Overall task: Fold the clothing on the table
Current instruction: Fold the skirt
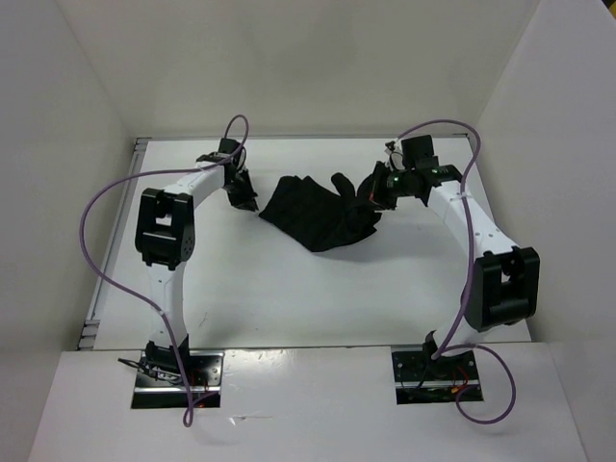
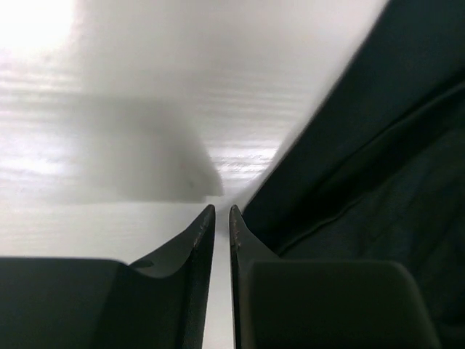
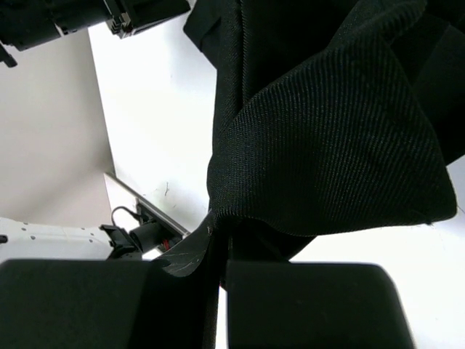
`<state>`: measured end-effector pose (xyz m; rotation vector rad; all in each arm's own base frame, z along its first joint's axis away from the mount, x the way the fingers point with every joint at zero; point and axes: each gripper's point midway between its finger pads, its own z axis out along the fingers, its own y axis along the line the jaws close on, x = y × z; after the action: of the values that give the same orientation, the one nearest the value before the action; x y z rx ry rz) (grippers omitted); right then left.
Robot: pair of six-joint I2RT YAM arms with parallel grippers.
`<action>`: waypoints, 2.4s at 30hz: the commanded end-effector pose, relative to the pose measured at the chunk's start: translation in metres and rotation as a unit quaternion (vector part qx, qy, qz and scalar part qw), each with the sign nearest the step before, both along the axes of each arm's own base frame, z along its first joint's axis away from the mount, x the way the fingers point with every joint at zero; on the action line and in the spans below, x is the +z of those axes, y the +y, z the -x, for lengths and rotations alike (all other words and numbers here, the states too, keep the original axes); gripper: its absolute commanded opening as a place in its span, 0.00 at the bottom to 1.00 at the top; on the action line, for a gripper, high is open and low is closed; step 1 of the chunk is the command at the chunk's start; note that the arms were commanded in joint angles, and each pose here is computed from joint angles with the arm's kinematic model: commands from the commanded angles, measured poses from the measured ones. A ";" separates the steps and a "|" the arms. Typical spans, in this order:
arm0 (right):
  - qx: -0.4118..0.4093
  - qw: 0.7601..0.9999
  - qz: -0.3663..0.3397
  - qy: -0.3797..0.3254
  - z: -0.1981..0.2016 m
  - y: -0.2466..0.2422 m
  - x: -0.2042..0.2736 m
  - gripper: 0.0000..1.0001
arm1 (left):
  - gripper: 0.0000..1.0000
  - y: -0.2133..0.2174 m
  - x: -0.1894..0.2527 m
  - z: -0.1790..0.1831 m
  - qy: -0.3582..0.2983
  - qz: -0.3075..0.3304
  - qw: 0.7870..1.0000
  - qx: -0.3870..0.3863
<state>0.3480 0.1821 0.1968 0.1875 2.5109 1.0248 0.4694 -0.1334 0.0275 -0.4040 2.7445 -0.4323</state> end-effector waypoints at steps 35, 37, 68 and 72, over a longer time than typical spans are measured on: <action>0.145 0.989 0.010 0.020 -0.036 0.175 -0.046 0.00 | 0.20 -0.082 0.015 0.089 0.008 0.085 0.991 -0.099; 0.145 0.989 0.011 0.022 -0.041 0.178 -0.054 0.00 | 0.20 -0.081 0.016 0.091 0.008 0.085 0.991 -0.099; 0.031 0.998 0.011 -0.062 -0.058 0.074 -0.004 0.54 | 0.25 -0.110 0.095 0.117 -0.029 0.276 0.940 -0.200; 0.022 0.997 0.013 -0.070 -0.054 0.061 0.001 0.54 | 0.25 -0.088 0.033 0.114 0.023 0.227 0.961 -0.155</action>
<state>0.4011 0.2524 0.1744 0.0757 2.4916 0.9872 0.3529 -0.2295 0.0787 -0.0740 2.7248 -1.1706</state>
